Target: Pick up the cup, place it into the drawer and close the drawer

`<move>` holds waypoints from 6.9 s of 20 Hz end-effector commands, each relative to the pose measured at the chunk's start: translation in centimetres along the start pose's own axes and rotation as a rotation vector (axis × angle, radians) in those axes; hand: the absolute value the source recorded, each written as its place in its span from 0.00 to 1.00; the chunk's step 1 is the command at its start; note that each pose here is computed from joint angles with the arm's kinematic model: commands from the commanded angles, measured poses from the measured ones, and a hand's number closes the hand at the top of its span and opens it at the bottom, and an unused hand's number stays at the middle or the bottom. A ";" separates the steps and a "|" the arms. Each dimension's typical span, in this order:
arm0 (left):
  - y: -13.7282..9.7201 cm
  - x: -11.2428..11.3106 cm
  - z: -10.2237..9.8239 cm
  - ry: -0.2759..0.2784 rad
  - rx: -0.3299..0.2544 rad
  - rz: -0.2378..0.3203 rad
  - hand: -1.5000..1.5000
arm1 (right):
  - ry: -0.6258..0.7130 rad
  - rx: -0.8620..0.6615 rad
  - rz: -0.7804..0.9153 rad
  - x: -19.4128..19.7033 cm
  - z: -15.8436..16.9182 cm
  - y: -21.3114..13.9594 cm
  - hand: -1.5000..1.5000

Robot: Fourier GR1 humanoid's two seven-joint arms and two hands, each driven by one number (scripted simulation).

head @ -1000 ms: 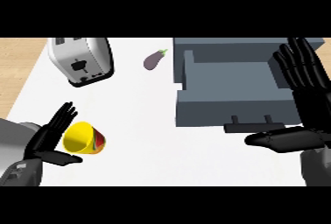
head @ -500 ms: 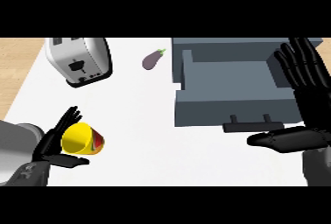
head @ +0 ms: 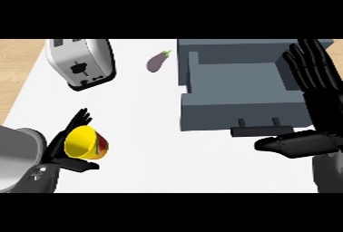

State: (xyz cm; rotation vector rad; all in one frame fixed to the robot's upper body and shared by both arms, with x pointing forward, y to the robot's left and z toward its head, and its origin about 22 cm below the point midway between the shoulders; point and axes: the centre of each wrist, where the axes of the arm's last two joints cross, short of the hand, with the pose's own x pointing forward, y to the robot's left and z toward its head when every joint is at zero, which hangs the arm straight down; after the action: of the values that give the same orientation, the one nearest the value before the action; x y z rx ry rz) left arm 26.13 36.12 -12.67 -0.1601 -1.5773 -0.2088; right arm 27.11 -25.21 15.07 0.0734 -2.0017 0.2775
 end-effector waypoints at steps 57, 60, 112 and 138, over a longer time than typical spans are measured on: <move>-24.0 29.6 -24.5 -0.506 0.043 -0.031 1.00 | 0.012 -0.045 0.029 -0.2 0.3 -3.1 0.00; -25.6 30.5 -25.3 -0.411 0.058 -0.076 1.00 | 0.009 -0.014 0.039 -1.1 0.9 -2.4 0.00; -23.3 23.2 -24.4 -0.342 0.073 0.219 0.00 | 0.394 0.726 0.546 -10.2 0.6 6.6 0.00; -16.2 19.3 -20.4 -0.362 0.016 0.258 0.00 | 0.347 0.271 0.559 -13.1 -11.3 -4.9 1.00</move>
State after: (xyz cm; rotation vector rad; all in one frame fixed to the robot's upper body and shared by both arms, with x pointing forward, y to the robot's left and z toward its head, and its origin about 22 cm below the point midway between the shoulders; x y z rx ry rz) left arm 42.09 14.57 6.52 -0.3951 -1.8994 0.0566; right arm 40.57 -26.39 2.41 -0.1649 -1.5110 0.9905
